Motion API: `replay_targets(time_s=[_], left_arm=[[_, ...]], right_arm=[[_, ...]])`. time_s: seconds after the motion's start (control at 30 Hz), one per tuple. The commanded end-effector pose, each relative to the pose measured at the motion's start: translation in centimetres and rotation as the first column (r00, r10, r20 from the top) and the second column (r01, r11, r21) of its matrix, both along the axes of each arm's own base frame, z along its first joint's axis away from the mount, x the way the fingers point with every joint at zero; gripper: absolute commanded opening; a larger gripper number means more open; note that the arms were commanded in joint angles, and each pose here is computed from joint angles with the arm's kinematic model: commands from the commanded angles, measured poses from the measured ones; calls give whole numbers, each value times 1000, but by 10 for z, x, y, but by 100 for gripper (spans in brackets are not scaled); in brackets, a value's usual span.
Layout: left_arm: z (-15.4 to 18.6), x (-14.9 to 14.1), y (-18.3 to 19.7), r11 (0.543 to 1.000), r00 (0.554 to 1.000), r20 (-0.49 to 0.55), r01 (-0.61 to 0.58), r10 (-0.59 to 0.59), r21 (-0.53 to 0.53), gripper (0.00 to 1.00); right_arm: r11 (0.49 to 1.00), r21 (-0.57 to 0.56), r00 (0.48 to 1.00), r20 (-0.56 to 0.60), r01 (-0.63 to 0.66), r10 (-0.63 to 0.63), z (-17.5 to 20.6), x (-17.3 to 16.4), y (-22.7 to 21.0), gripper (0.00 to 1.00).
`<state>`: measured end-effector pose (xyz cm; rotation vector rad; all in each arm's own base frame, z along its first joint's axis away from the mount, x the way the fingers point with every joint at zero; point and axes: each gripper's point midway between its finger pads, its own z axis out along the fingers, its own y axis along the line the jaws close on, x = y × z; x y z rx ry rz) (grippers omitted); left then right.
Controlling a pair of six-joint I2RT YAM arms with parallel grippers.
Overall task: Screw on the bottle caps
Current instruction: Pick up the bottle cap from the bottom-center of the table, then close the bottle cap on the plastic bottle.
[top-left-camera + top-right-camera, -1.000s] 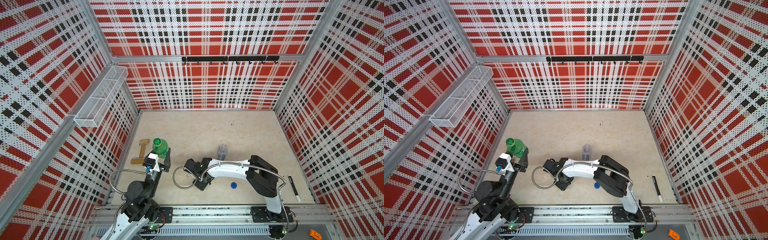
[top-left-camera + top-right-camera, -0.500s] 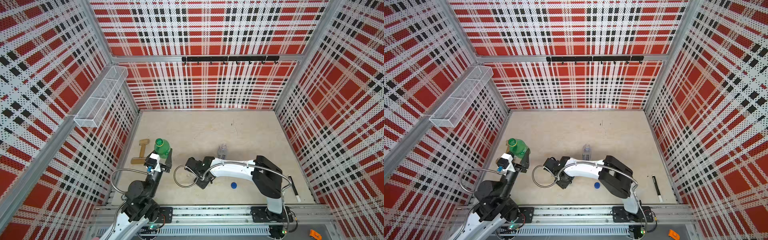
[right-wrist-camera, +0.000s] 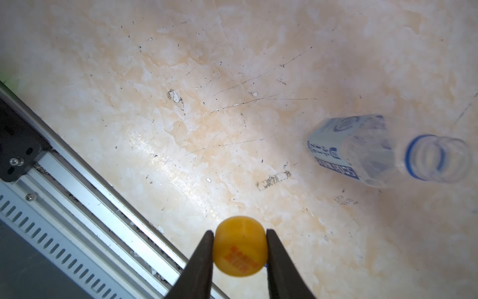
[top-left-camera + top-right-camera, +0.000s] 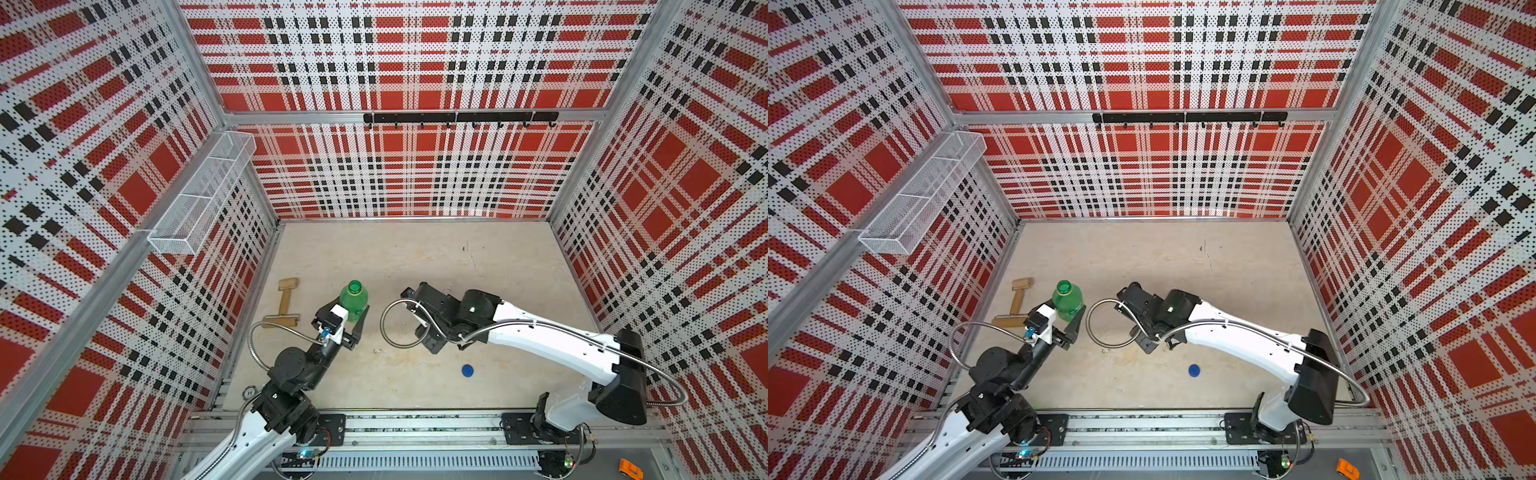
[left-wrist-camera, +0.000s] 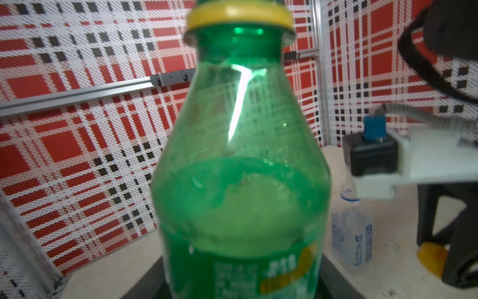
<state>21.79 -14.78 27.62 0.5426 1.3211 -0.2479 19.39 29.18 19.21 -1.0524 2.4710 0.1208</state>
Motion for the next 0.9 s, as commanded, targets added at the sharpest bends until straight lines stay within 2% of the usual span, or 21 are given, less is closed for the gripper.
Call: replay_targets(time_s=[0.0, 0.23, 0.43, 0.67, 0.77, 0.87], left_arm=[[27, -9, -18, 992, 993, 35, 112, -110, -53, 66], [34, -7, -43, 967, 974, -18, 224, -227, -118, 67], [34, -11, -52, 955, 965, -29, 256, -263, -150, 70], [30, -18, -69, 952, 972, -23, 222, -232, -211, 68], [17, -21, -76, 964, 983, -16, 175, -182, -201, 63], [-3, -25, -82, 961, 984, -22, 170, -179, -218, 60]], right_arm=[[999, 38, 996, 74, 37, -39, 42, 8, -19, 35], [988, 150, 985, 156, 44, -67, 107, 6, -36, 36], [972, 236, 982, 183, 9, -53, 147, -2, -39, 36], [960, 280, 978, 201, -11, -48, 167, -6, -42, 36], [958, 287, 978, 205, -11, -50, 167, -7, -45, 36], [956, 293, 983, 182, -21, -34, 161, -12, -45, 36]])
